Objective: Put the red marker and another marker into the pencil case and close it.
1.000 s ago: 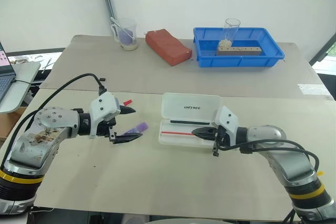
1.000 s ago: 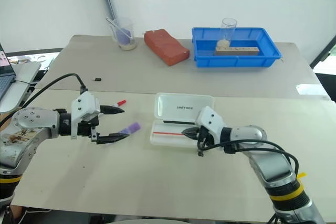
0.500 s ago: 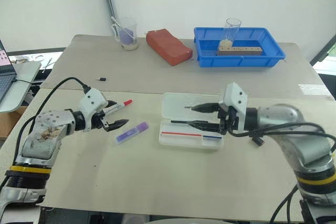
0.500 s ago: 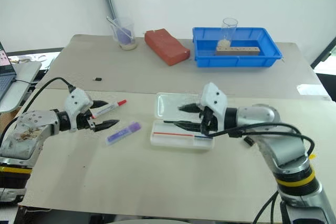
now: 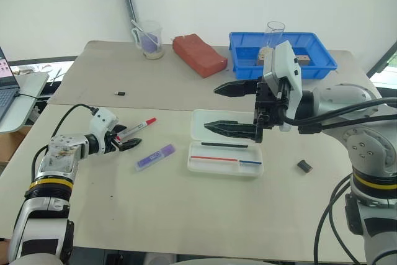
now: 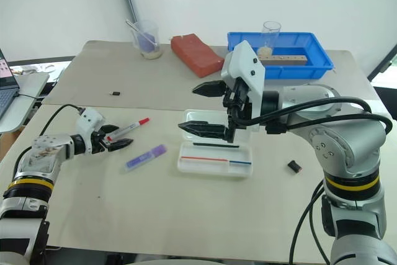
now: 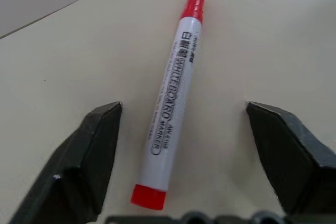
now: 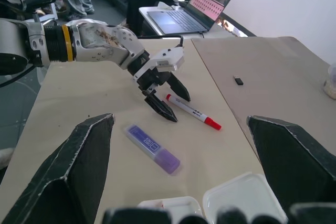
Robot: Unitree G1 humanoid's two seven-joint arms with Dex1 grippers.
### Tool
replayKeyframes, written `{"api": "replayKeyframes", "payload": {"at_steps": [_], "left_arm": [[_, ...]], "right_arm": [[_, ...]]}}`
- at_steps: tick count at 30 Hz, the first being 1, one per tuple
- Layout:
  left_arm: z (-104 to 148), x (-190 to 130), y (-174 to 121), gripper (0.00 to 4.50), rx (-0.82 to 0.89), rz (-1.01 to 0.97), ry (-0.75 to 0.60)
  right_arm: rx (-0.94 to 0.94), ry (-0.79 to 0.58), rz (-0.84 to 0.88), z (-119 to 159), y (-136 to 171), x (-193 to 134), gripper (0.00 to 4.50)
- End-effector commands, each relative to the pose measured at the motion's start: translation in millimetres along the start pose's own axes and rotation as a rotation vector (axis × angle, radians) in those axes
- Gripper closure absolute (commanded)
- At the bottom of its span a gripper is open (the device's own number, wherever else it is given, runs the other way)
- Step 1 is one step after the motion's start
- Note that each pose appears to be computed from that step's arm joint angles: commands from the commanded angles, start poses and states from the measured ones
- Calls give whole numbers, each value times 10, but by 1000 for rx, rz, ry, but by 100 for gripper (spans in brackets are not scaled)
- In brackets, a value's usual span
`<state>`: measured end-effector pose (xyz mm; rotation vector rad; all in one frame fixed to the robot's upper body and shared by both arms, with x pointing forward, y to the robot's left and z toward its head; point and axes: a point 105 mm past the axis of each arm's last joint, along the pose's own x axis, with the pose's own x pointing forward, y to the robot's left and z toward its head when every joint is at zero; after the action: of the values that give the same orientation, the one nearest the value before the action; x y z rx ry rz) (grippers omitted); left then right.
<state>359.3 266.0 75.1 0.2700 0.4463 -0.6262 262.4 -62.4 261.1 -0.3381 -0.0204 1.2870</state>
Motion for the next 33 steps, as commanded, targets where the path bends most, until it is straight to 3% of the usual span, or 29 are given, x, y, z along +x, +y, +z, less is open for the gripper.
{"api": "replayKeyframes", "payload": {"at_steps": [1,5,6,9,12,15,17,23,26,33], "left_arm": [[-59,4,28,229,6,-3,26],[-28,-17,34,420,13,-3,17],[-18,-25,33,436,16,-4,13],[173,-95,57,434,36,6,-62],[629,-256,-14,434,179,-11,-177],[1141,-403,-364,434,316,-135,-287],[1323,-448,-630,434,381,-227,-306],[1427,-228,-1377,434,546,-474,-284],[1299,61,-1639,434,562,-537,-263],[1159,479,-1850,434,609,-598,-229]], "right_arm": [[-49,-22,-12,120,15,-16,0],[-59,-22,-36,110,-20,-18,0],[-59,-22,-39,106,-28,-17,0],[-58,-15,-69,63,-72,-34,0],[-45,29,-122,-135,-100,-113,0],[-20,99,-129,-408,-11,-215,0],[-11,139,-128,-559,46,-264,0],[7,240,-113,-919,147,-373,0],[44,251,-124,-995,158,-425,0],[80,269,-169,-1118,173,-491,0]]}}
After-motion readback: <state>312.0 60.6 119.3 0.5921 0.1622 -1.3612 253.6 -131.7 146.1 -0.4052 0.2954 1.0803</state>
